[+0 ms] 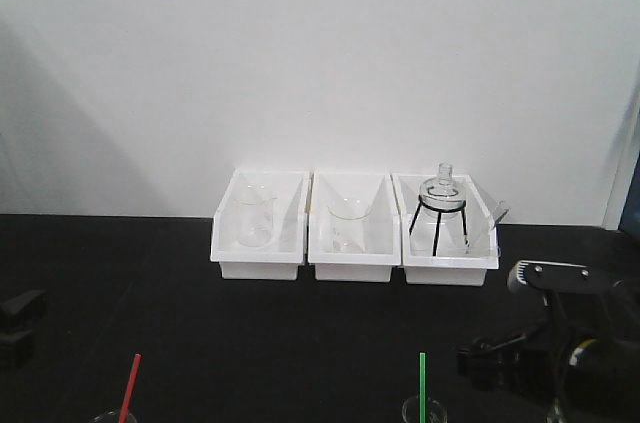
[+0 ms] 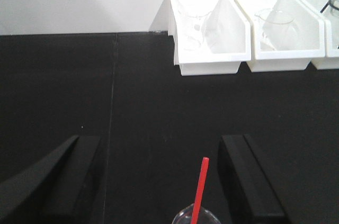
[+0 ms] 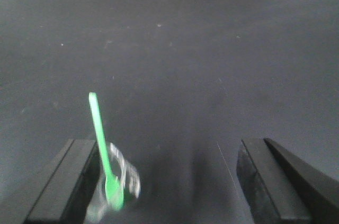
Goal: Sort red and green spoons into left cabinet
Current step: 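Reach the right gripper down to the green spoon in its beaker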
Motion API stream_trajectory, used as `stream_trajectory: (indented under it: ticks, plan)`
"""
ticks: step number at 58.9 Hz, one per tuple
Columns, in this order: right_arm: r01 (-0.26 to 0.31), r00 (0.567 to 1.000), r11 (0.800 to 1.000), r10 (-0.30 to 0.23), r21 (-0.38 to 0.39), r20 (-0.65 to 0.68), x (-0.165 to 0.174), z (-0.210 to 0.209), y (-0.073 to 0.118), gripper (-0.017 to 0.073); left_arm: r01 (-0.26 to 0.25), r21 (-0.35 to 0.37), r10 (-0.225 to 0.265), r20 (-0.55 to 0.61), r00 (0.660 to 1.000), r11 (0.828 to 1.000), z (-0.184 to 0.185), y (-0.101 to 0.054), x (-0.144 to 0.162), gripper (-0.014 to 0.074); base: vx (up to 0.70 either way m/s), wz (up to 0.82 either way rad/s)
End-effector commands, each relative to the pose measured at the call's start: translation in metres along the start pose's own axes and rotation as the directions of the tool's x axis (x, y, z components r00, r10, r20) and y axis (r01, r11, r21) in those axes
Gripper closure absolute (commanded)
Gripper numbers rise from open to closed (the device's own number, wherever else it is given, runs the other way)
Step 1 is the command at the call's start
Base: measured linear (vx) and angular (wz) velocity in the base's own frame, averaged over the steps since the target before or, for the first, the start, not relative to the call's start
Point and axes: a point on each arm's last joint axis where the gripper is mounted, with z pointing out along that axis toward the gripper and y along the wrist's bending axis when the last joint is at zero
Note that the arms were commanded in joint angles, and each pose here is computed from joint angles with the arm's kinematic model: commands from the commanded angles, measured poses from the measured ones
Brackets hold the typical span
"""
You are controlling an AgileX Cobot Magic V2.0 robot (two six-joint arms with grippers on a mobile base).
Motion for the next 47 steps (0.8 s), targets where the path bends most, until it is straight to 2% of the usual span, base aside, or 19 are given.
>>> stream_trajectory:
  ticks: [1,12,16,27,32,33,34,41,47]
  plan:
    - [0.014,0.994,1.000,-0.011,-0.021,0.110,-0.036,-0.002,0.008,-0.0011,0.000,0.006,-0.001,0.099,0.995,1.000,-0.005,-0.001,-0.017,0.0018,0.00,0.00]
    - [0.040,0.999,0.999,-0.039,-0.035,0.010,-0.047,0.018,0.013,-0.0011,0.000,0.006,-0.001,0.086,0.996,1.000,-0.005,-0.001,-0.016,0.0018,0.00,0.00]
    - [0.025,1.000,0.998,-0.026,-0.053,-0.014,-0.048,0.024,0.015,-0.0011,0.000,0.006,-0.001,0.082,0.997,1.000,-0.005,-0.001,-0.016,0.0018,0.00,0.00]
    - [-0.021,1.000,0.993,0.018,-0.116,-0.025,-0.047,0.034,0.021,-0.0011,0.000,0.006,-0.001,0.082,0.997,1.000,-0.005,-0.001,-0.016,0.0018,0.00,0.00]
    - [-0.005,1.000,0.989,0.001,-0.147,-0.025,-0.045,0.040,0.023,-0.0011,0.000,0.006,-0.001,0.082,0.997,1.000,-0.005,-0.001,-0.016,0.0018,0.00,0.00]
    - [-0.028,0.999,0.988,0.024,-0.154,-0.026,-0.045,0.040,0.024,-0.0011,0.000,0.006,-0.001,0.082,0.997,1.000,-0.005,-0.001,-0.016,0.0018,0.00,0.00]
    - [-0.002,1.000,0.988,-0.001,-0.157,-0.024,-0.044,0.041,0.024,-0.0011,0.000,0.006,-0.001,0.082,0.997,1.000,-0.005,-0.001,-0.016,0.0018,0.00,0.00]
    - [-0.018,1.000,0.980,0.015,-0.197,-0.014,-0.043,0.047,0.027,-0.0011,0.000,0.006,-0.001,0.082,0.997,1.000,-0.005,-0.001,-0.016,0.0018,0.00,0.00]
    - [-0.006,1.000,0.975,0.004,-0.220,-0.012,-0.041,0.054,0.028,-0.0011,0.000,0.006,-0.001,0.080,0.997,1.000,-0.005,-0.001,-0.015,0.0018,0.00,0.00]
